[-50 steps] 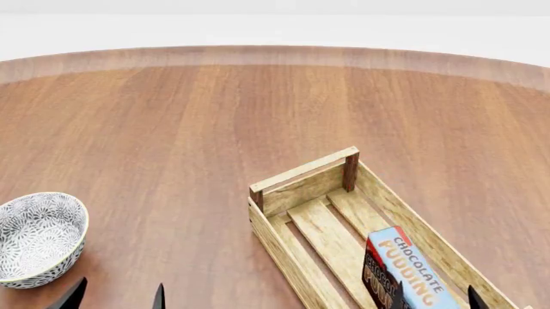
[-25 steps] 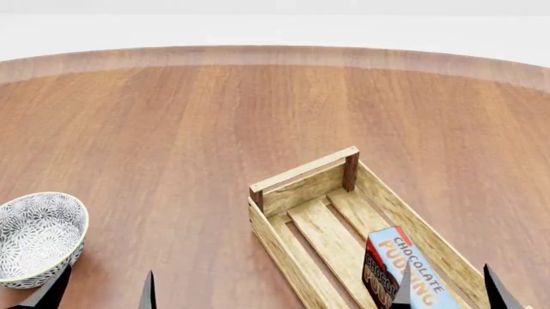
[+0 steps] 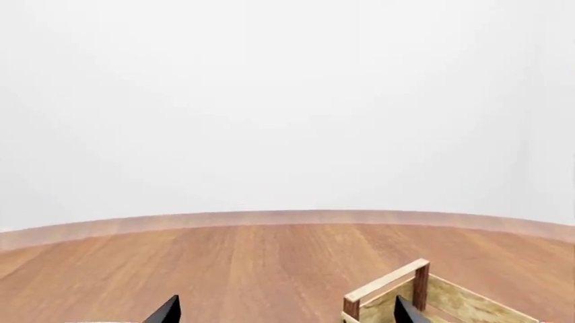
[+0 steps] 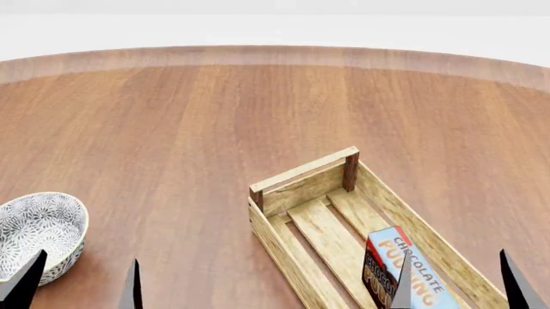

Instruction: Pick up the chocolate pudding and put it in the tray.

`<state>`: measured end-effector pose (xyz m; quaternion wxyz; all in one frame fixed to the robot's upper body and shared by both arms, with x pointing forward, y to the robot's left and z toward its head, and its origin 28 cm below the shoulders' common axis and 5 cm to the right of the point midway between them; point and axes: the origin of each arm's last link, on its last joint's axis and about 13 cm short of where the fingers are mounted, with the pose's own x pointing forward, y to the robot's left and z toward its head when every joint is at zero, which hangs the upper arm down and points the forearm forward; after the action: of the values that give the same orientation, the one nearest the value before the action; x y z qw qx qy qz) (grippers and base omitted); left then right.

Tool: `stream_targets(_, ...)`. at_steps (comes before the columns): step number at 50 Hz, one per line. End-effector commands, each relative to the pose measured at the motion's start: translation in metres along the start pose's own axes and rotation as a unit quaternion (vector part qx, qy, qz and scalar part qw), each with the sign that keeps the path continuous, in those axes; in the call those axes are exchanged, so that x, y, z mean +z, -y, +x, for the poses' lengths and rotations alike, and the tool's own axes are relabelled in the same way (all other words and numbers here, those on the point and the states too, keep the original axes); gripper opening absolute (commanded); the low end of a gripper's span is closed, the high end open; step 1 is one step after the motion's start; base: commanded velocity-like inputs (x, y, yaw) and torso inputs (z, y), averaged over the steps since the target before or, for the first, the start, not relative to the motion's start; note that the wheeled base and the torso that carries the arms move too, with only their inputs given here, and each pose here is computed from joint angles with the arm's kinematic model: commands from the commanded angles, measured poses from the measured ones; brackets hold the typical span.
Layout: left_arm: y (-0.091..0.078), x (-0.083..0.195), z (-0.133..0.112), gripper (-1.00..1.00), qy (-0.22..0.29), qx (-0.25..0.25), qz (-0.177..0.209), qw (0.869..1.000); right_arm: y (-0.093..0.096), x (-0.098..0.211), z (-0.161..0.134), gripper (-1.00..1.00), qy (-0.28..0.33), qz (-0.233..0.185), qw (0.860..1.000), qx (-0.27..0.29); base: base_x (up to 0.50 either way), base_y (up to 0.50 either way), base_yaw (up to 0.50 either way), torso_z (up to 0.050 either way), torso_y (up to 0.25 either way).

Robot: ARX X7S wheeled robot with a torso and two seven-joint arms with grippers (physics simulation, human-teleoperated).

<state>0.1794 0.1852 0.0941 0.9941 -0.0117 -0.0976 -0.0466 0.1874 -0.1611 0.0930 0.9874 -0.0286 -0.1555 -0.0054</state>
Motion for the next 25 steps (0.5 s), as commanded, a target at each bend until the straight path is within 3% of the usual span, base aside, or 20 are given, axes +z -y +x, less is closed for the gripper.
stream_targets(1,0.0,0.012,-0.005,1.0,0.017,-0.001,-0.005,1.0,-0.003,0.02,-0.01,1.0,0.03,0.004,1.0,0.007,0.0,0.0,0.0,0.0,0.0)
stream_targets(25,0.002,0.022,-0.015,1.0,0.032,-0.012,-0.01,0.999,-0.006,0.031,-0.021,1.0,0.055,0.0,0.998,0.01,0.0,0.0,0.0,0.0,0.0)
